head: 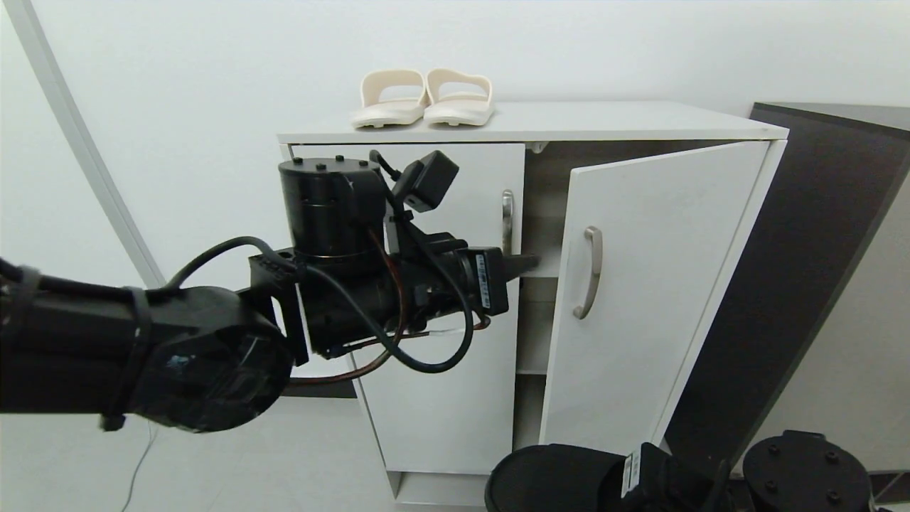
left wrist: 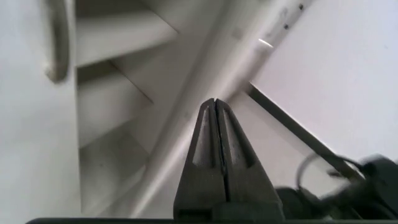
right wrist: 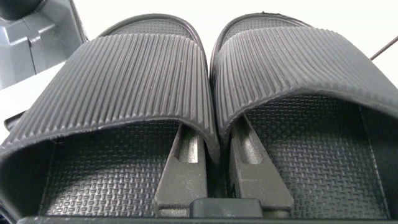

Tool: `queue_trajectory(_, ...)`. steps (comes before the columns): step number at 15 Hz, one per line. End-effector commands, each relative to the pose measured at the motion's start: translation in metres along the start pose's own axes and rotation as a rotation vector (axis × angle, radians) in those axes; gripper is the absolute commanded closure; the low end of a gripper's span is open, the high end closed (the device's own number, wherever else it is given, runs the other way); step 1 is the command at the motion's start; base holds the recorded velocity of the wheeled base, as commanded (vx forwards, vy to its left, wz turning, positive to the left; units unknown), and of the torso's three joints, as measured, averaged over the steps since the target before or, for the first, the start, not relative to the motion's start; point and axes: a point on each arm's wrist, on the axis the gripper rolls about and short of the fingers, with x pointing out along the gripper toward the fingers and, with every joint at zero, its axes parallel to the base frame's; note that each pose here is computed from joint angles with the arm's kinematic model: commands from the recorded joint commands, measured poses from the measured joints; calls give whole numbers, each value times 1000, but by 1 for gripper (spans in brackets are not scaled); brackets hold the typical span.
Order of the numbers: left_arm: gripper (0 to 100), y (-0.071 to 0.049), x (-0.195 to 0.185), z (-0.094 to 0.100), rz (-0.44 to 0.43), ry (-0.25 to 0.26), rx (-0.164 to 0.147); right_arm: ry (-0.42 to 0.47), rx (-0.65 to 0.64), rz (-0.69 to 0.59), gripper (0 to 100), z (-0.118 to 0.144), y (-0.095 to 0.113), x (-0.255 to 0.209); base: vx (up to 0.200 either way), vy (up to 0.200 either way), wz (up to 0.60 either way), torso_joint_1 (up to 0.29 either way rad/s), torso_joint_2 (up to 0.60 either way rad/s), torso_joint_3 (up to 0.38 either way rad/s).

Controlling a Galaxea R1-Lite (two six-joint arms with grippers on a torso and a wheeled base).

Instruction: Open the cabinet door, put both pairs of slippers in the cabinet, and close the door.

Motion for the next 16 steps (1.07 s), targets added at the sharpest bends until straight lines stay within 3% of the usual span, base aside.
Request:
queue_trajectory(1, 100, 23, 32, -8, 29, 4, -12, 5, -1, 0, 100, -1, 0, 1, 0, 0, 0, 0, 0, 0)
queue_trajectory(6, 100, 38, 66, -12, 31, -9, -34, 10, -2, 1, 100, -2, 0, 1, 0, 0, 0, 0, 0, 0)
queue_trajectory(10, 100, 41, 70, -16, 33, -4, -42, 18, -17, 8, 100, -3, 2, 2, 0, 0, 0, 0, 0, 0)
queue_trajectory(12, 100, 41, 70, -16, 46, -8, -43, 28, -21, 17, 100, -5, 4, 3, -200, 0, 0, 7, 5, 7)
queue_trajectory(14, 100, 24, 71, -25, 16, -1, -36, 50, -18, 23, 100, -10, 5, 4, -200, 0, 0, 2, 5, 0)
queue_trajectory(16, 100, -13, 63, -40, -90, -29, -14, 57, -24, 36, 100, -12, 8, 2, -200, 0, 0, -5, 2, 5)
